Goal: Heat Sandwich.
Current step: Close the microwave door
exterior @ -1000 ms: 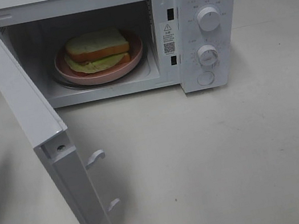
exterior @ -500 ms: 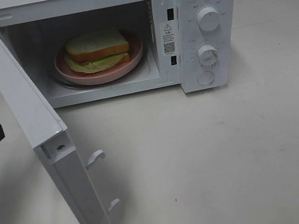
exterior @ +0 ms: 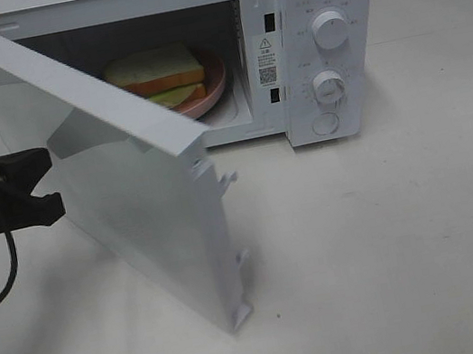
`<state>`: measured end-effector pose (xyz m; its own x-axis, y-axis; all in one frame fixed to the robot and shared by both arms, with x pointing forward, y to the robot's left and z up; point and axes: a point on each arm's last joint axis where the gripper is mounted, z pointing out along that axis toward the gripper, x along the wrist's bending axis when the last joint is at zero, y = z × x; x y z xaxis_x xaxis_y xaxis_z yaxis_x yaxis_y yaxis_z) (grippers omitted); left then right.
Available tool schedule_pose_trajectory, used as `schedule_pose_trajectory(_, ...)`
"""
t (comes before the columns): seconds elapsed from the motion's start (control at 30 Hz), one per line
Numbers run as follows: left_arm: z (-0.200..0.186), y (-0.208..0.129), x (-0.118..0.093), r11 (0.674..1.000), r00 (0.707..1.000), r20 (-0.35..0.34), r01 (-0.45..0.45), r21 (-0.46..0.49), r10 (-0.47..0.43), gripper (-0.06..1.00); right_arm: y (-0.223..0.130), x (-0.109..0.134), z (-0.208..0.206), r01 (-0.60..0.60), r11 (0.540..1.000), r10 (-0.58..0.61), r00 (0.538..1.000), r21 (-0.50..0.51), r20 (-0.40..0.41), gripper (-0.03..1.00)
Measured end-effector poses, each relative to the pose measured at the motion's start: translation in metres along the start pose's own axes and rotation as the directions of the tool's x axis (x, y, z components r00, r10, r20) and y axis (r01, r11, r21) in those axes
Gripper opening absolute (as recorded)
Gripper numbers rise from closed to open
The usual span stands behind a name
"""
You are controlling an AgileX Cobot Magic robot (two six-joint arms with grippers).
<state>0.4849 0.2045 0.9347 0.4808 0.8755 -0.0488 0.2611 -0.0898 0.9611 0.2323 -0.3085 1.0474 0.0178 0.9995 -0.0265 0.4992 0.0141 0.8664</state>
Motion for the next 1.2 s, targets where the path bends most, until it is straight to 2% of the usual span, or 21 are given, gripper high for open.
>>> schedule_pose_trajectory(0.13, 0.008, 0.009, -0.009, 1.000, 1.000, 0.010, 0.011, -0.027, -0.011, 0.00, 0.000, 0.000, 0.000, 0.000, 1.000, 0.000, 1.000, 0.000, 0.000, 0.73)
schedule_pose_trajectory(0.47, 0.030, 0.029, -0.032, 1.000, 0.999, 0.053, 0.014, -0.022, -0.012, 0.00, 0.000, 0.000, 0.000, 0.000, 1.000, 0.000, 1.000, 0.000, 0.001, 0.73)
schedule_pose_trajectory(0.8, 0.050, 0.029, -0.050, 0.999, 0.998, 0.053, 0.047, -0.017, -0.046, 0.00, 0.000, 0.000, 0.000, 0.001, 1.000, -0.001, 1.000, 0.000, 0.002, 0.73)
schedule_pose_trajectory(1.2, 0.083, 0.033, -0.088, 0.999, 0.996, 0.093, 0.015, -0.042, -0.011, 0.00, 0.000, 0.000, 0.000, 0.001, 1.000, -0.001, 1.000, 0.000, 0.003, 0.73)
